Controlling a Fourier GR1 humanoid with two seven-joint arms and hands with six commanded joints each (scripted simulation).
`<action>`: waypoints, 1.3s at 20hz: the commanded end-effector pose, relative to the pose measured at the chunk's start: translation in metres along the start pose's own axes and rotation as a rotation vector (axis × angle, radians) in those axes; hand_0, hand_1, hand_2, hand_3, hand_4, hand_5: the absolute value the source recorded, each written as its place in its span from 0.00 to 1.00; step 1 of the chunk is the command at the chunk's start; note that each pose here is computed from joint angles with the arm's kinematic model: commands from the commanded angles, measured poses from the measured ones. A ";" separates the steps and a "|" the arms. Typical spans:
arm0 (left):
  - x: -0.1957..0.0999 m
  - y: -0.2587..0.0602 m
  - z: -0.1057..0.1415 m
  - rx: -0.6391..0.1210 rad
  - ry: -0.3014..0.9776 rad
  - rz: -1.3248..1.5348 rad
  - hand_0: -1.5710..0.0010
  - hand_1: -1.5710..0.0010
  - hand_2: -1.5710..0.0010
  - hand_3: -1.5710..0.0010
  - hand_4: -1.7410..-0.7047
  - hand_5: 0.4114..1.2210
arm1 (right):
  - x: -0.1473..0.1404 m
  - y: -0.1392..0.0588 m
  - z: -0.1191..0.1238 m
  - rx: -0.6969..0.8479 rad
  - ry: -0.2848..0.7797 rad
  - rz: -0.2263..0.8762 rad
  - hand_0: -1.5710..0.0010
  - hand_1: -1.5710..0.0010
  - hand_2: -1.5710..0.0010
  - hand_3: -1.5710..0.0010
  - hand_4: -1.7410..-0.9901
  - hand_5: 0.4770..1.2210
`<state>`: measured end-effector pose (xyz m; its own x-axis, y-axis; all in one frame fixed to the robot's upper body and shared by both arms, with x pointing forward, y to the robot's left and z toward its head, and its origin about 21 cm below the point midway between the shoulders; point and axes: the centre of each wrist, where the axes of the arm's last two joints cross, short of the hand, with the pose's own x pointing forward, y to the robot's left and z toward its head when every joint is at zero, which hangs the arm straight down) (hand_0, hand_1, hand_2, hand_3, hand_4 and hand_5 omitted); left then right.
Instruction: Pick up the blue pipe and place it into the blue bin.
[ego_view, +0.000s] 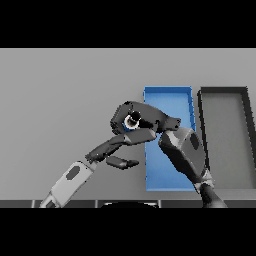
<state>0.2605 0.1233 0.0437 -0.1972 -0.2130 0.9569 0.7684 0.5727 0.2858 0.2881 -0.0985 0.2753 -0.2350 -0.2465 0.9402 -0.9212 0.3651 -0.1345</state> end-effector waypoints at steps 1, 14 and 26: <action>0.000 -0.001 0.001 -0.003 -0.007 0.002 1.00 1.00 1.00 1.00 0.84 0.09 | 0.009 -0.008 0.000 0.002 -0.024 0.030 0.00 0.00 0.00 0.00 0.33 1.00; 0.000 0.010 0.007 0.035 0.020 -0.034 1.00 1.00 1.00 1.00 0.88 0.06 | -0.002 -0.127 0.066 -0.638 0.179 0.055 0.00 0.00 0.00 0.00 0.32 1.00; 0.005 0.005 0.011 0.033 0.017 -0.037 1.00 1.00 1.00 1.00 0.88 0.07 | -0.100 -0.107 0.162 -0.980 0.643 -0.140 0.00 0.00 0.00 0.31 0.21 1.00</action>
<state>0.2564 0.1342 0.0503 -0.2147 -0.2474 0.9448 0.7403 0.5898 0.3226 0.3600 -0.2579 0.1447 0.3074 0.0557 0.9500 -0.2319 0.9726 0.0180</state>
